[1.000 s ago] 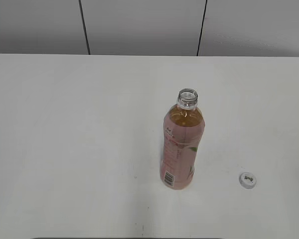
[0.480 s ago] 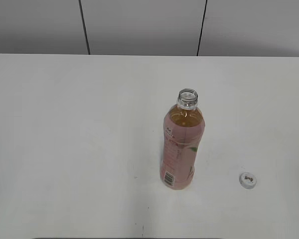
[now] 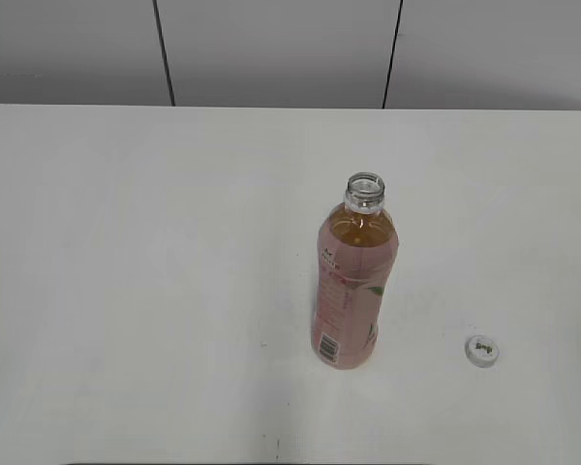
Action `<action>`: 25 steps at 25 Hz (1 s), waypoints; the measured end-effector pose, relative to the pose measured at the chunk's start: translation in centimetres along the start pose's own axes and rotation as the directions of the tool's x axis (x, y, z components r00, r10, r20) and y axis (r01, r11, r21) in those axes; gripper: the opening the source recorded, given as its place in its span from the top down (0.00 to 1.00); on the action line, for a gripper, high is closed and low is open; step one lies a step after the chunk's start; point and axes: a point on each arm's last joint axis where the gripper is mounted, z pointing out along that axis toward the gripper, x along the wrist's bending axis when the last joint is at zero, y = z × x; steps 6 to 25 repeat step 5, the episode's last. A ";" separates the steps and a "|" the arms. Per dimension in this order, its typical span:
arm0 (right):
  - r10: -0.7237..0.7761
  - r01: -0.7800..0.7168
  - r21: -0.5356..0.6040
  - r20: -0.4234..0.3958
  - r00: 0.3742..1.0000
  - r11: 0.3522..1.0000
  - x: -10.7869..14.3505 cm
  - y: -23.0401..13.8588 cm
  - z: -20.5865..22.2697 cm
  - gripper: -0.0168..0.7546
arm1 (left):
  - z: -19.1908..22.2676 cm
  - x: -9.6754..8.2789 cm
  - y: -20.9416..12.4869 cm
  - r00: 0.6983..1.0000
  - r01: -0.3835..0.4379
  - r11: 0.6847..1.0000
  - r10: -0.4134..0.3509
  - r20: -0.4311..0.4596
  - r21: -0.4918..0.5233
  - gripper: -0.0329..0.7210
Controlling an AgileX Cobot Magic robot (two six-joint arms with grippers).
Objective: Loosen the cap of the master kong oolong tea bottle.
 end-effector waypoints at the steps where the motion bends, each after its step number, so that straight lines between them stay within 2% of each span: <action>1: 0.000 0.000 0.000 0.000 1.000 1.000 0.0 0.0 0.0 0.49 | 0.0 0.0 0.0 1.000 0.000 1.000 0.000 0.000 0.000 0.63; 25: 0.000 0.000 0.000 0.000 1.000 1.000 0.0 0.0 0.0 0.49 | 0.0 0.0 0.0 1.000 0.000 1.000 0.000 0.000 0.000 0.63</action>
